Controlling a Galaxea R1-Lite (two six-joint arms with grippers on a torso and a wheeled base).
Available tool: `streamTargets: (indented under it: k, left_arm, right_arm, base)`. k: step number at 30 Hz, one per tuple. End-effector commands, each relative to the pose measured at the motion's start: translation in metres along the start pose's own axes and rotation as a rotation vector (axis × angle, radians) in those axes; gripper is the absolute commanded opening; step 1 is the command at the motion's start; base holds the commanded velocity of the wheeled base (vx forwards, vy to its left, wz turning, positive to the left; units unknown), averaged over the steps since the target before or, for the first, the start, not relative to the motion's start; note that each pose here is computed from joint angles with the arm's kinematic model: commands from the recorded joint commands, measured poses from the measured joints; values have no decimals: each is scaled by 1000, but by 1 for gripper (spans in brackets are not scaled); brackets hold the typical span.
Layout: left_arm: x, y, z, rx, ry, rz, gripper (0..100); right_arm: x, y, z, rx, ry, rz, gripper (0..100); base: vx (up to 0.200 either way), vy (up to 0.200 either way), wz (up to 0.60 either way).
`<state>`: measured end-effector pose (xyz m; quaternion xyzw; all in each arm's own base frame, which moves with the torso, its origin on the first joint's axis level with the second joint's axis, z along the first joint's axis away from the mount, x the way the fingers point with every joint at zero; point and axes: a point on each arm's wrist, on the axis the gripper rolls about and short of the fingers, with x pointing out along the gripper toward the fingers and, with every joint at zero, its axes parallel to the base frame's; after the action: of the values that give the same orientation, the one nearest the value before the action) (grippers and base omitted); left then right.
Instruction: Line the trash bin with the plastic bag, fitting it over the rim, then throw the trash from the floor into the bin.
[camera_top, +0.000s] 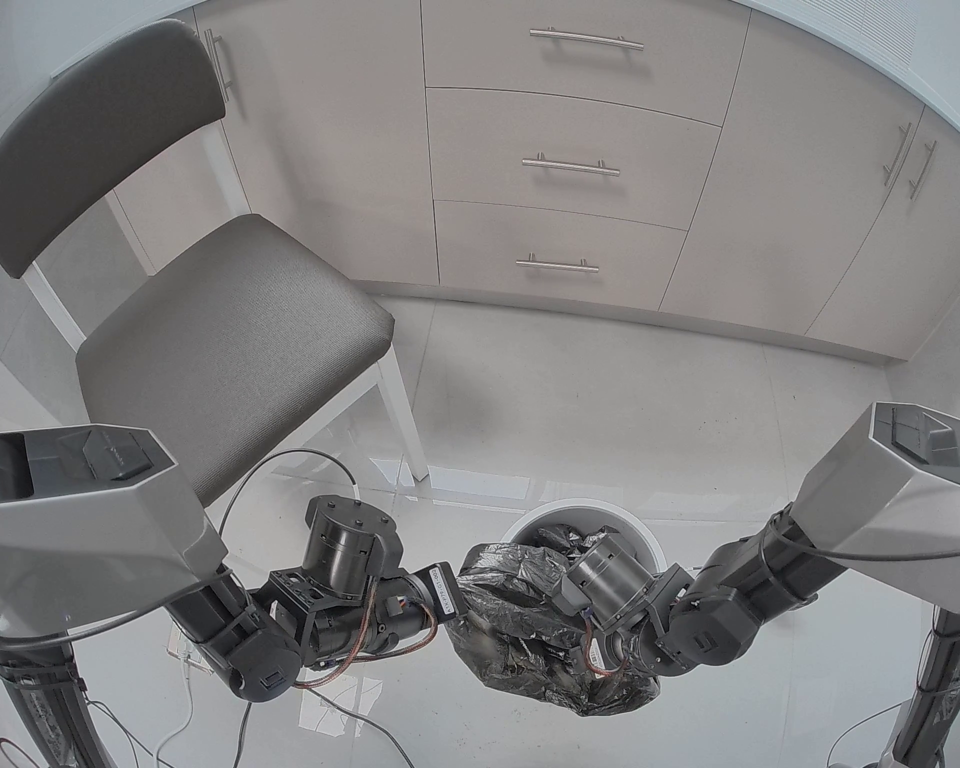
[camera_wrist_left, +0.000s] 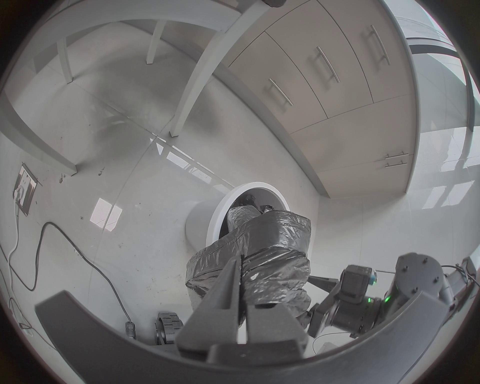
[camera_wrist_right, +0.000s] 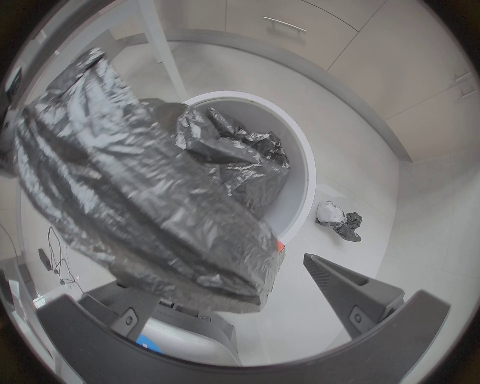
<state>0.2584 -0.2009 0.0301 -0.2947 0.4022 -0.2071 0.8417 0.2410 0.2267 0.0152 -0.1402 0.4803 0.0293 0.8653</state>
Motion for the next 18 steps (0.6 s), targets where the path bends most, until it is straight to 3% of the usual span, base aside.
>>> streamTargets:
  k: [1,18]
  left_arm:
    - [0,0,0,-1,-1,-1,0]
    - [9,-12,13,20,-46,-51,0]
  right_arm:
    - [11,-4,9,32,-6,-27,100]
    - [16,-26,44,155,-139,-44,100]
  base:
    - [0,0,0]
    - [0,0,0]
